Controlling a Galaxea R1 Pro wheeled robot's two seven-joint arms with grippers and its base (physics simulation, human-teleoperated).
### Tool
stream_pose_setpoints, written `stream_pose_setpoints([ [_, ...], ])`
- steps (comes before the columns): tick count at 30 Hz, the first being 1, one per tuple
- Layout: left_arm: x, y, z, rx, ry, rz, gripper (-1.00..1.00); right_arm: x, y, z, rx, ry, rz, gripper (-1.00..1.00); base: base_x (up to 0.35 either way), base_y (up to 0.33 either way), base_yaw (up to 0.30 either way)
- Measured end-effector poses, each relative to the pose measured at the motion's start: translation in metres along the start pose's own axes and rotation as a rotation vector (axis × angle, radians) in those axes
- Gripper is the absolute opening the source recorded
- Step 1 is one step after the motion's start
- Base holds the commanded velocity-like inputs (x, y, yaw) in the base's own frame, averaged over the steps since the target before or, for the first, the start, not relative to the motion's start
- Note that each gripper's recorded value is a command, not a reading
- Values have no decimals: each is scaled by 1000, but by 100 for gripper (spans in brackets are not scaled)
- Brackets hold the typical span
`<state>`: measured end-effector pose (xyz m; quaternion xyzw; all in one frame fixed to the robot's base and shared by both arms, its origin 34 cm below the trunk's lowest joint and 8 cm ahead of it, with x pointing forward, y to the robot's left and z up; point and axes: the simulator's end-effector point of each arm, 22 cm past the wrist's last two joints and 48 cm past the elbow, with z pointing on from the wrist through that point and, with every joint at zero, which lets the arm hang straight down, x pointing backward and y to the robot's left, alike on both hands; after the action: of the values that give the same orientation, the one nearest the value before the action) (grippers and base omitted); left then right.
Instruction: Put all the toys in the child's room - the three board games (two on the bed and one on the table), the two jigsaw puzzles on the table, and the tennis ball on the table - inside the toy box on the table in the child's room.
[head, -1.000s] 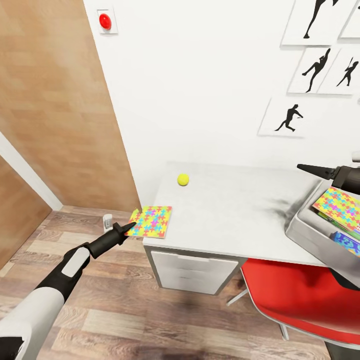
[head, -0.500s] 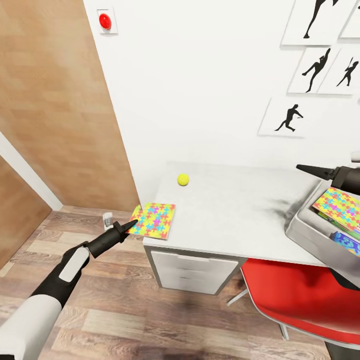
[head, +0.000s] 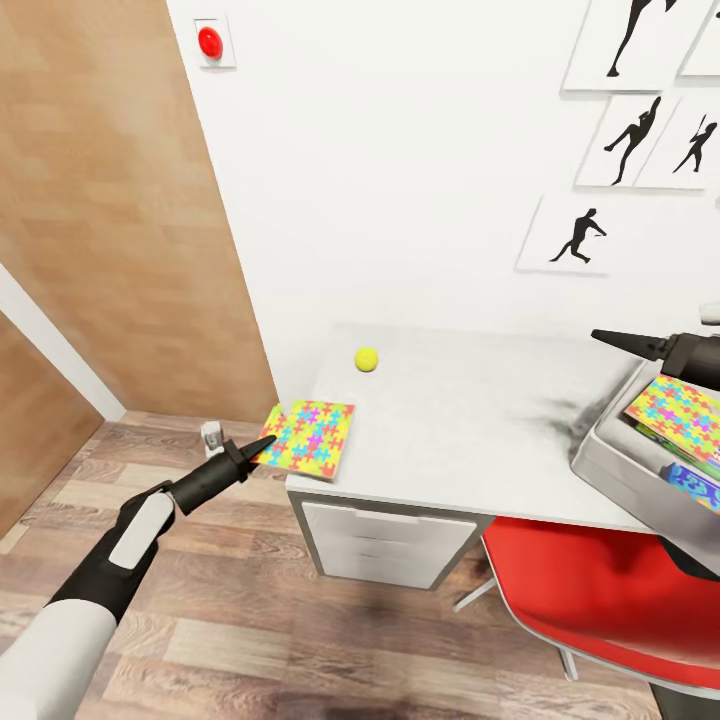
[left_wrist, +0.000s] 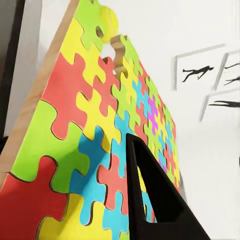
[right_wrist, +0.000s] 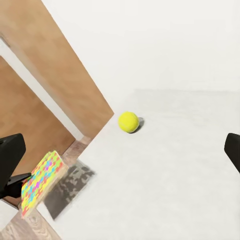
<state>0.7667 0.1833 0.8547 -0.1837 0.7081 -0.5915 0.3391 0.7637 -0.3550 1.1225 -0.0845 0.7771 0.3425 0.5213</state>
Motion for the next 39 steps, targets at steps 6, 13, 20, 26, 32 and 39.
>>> stream_pose_setpoints([
  [6,-1,-20,-7,48,-2,-12,-100,-1,0,-1,-1,-2,-1,100,0,0,0],
  [13,-1,-56,-8,69,25,29,-100,-3,-1,-2,3,-7,-2,100,0,0,0],
  [20,7,-82,-2,21,56,70,-100,-4,-1,-3,4,-9,-3,100,0,0,0],
  [26,15,-89,-1,-26,95,55,-100,-3,-1,-3,5,-8,-3,100,0,0,0],
  [32,27,-77,3,-130,136,81,-100,-2,-2,-2,9,-5,-2,100,0,0,0],
  [39,41,-59,6,-250,169,104,-100,18,-10,-3,28,27,21,100,0,0,0],
])
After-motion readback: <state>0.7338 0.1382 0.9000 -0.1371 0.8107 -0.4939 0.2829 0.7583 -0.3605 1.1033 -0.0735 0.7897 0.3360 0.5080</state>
